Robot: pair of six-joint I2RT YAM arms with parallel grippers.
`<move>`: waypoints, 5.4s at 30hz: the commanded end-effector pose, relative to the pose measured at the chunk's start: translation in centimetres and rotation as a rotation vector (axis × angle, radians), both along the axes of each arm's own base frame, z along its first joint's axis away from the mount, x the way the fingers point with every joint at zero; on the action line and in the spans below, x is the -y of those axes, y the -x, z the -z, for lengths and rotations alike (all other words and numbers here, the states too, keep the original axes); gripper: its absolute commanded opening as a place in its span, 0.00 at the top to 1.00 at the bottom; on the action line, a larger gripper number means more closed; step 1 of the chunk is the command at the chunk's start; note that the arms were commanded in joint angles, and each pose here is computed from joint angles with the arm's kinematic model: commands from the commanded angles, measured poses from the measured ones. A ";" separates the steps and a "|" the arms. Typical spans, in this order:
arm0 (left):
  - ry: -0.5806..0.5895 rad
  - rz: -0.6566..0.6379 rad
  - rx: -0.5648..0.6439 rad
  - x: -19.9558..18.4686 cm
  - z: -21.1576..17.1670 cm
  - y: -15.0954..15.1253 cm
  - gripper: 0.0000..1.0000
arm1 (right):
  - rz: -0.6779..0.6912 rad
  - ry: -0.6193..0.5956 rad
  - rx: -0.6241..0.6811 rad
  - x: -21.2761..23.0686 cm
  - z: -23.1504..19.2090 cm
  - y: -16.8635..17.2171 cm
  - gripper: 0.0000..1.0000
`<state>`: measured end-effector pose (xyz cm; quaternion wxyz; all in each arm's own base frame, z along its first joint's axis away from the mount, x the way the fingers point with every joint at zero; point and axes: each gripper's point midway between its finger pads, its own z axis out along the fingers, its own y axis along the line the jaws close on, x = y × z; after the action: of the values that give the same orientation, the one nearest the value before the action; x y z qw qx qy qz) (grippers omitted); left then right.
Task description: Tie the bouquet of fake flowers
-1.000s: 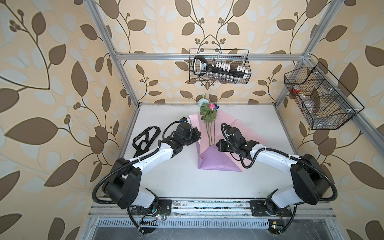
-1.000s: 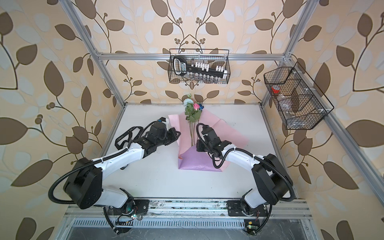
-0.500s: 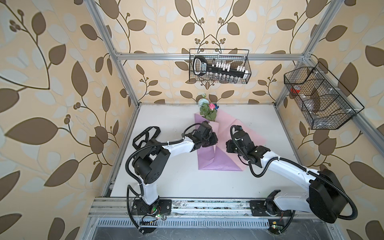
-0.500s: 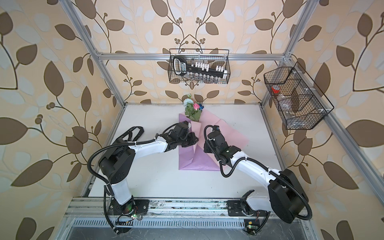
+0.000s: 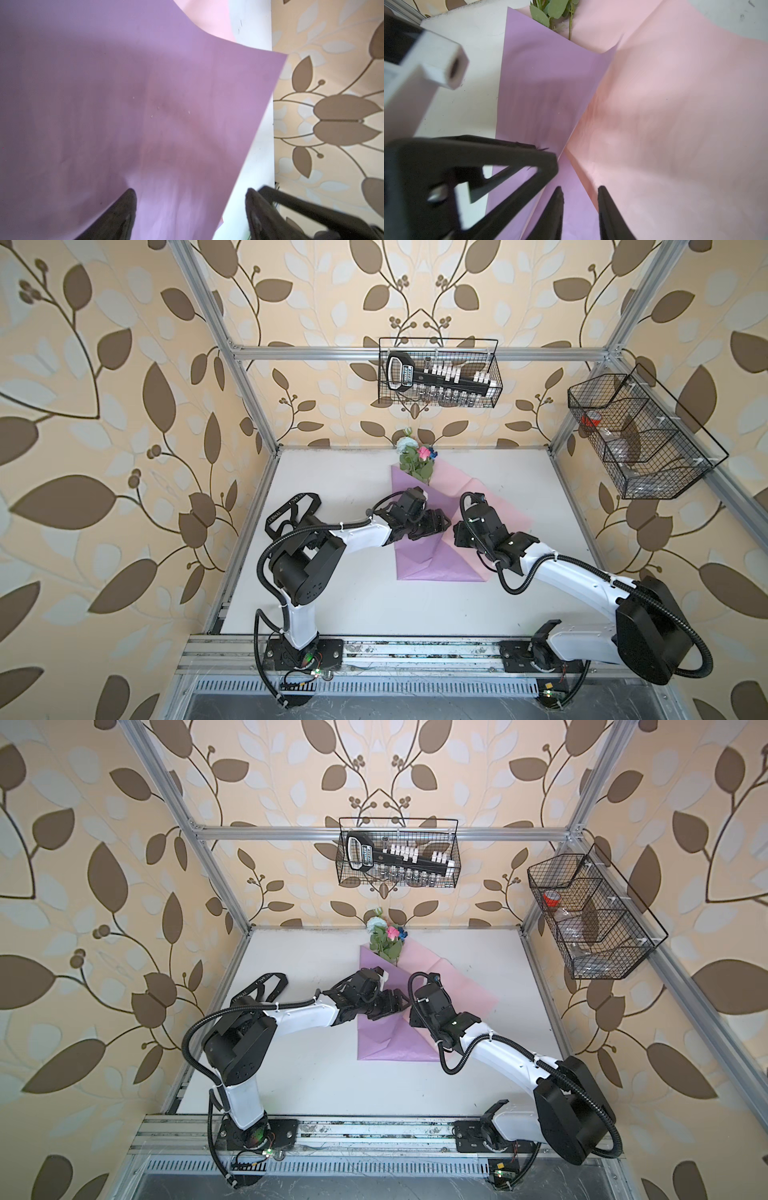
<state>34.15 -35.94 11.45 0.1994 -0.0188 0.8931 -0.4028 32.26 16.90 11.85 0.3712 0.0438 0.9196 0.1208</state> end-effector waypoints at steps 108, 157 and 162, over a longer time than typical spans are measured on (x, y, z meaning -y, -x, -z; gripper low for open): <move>-0.200 -0.082 -0.201 -10.6 8.5 7.5 0.78 | -0.219 0.142 -0.242 -7.6 8.5 8.1 0.86; -0.014 -0.312 -0.111 -12.7 5.2 -15.1 0.75 | -0.313 0.019 -0.232 -11.1 8.9 3.9 0.73; -0.011 -0.375 -0.127 -14.7 6.5 -18.4 0.76 | -0.311 0.021 -0.234 -11.1 8.8 3.8 0.74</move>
<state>51.01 -22.54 5.26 0.2182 -0.1884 0.8912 -0.3501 28.26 27.51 2.97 0.2433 -0.0826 0.9531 0.1597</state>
